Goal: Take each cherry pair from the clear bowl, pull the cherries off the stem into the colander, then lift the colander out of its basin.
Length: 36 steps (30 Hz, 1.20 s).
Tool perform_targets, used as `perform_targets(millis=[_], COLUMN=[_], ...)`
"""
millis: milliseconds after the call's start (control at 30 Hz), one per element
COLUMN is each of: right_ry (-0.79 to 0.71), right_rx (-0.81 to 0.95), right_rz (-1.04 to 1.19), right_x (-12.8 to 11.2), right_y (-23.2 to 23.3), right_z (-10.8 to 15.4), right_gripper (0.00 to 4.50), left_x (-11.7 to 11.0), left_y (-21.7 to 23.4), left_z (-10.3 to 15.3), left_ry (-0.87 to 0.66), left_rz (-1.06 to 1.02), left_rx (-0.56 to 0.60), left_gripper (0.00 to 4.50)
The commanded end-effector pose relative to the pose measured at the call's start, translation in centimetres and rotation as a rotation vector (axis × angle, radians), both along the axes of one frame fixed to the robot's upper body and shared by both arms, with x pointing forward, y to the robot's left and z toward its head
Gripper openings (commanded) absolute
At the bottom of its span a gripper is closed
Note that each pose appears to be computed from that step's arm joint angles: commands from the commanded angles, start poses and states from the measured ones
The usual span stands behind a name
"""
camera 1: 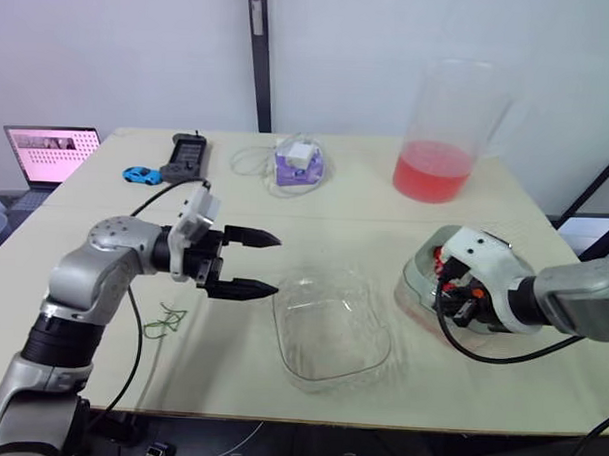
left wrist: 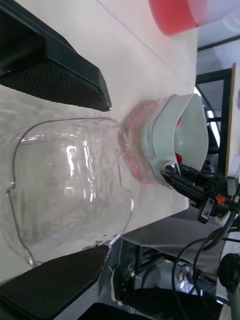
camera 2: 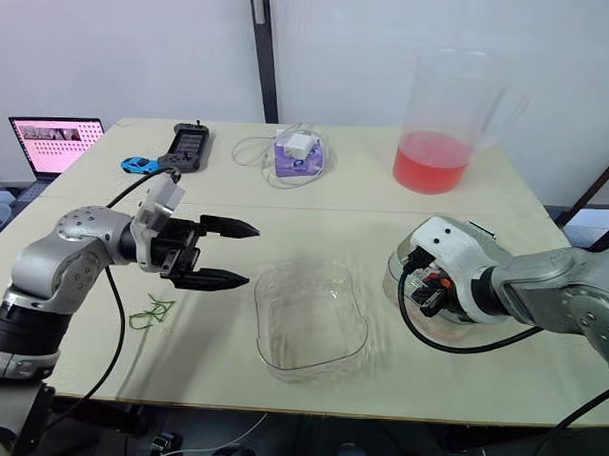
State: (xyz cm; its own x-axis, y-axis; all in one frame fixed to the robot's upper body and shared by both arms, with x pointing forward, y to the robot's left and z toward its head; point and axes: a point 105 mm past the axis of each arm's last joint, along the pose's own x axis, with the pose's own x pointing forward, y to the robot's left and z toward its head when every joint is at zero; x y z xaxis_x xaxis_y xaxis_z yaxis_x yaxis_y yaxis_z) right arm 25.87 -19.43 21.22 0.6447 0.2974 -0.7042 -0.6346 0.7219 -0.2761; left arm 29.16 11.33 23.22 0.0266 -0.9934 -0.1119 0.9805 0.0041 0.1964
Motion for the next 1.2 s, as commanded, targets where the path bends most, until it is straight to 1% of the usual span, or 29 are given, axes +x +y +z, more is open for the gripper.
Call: perform_targets(millis=[33, 367, 633, 733, 800, 900, 1000, 1200], right_ry=[-0.069, -0.105, -0.114, -0.109, -0.083, -0.095, -0.061, -0.066], right_rx=[-0.017, -0.046, -0.048, -0.039, -0.039, -0.007, -0.023, -0.016], right_rz=[0.024, 0.035, 0.036, 0.038, 0.047, 0.062, 0.071, 0.054], right_x=[-0.4, -0.7, -0.8, -0.8, -1.0, -0.9, -1.3, -1.0], right_y=[0.0, -0.7, -1.1, -1.1, -1.0, -0.5, -0.4, -0.5], right_z=[1.9, 4.4, 5.4, 5.4, 4.7, 5.2, 4.3, 4.1], right_gripper=[0.22, 0.22, 0.22, 0.22, 0.22, 0.22, 0.22, 0.22], left_x=[-0.1, 0.2, 0.3, 0.4, 0.4, 0.5, 0.5, 0.4], left_y=[-0.2, -0.5, -0.5, -0.5, -0.6, -0.6, -0.7, -0.8], left_z=[0.8, 0.6, 0.7, 0.7, 0.8, 0.8, 0.8, 0.8], left_ry=[-0.044, -0.045, -0.046, -0.044, -0.046, -0.049, -0.050, -0.054], left_rz=[-0.015, -0.022, -0.020, -0.020, -0.020, -0.020, -0.023, -0.025], left_rx=[0.004, 0.000, -0.002, -0.003, -0.006, -0.007, -0.007, -0.008], left_gripper=[4.50, 4.50, 4.50, 4.50, 4.50, 4.50, 4.50, 4.50])
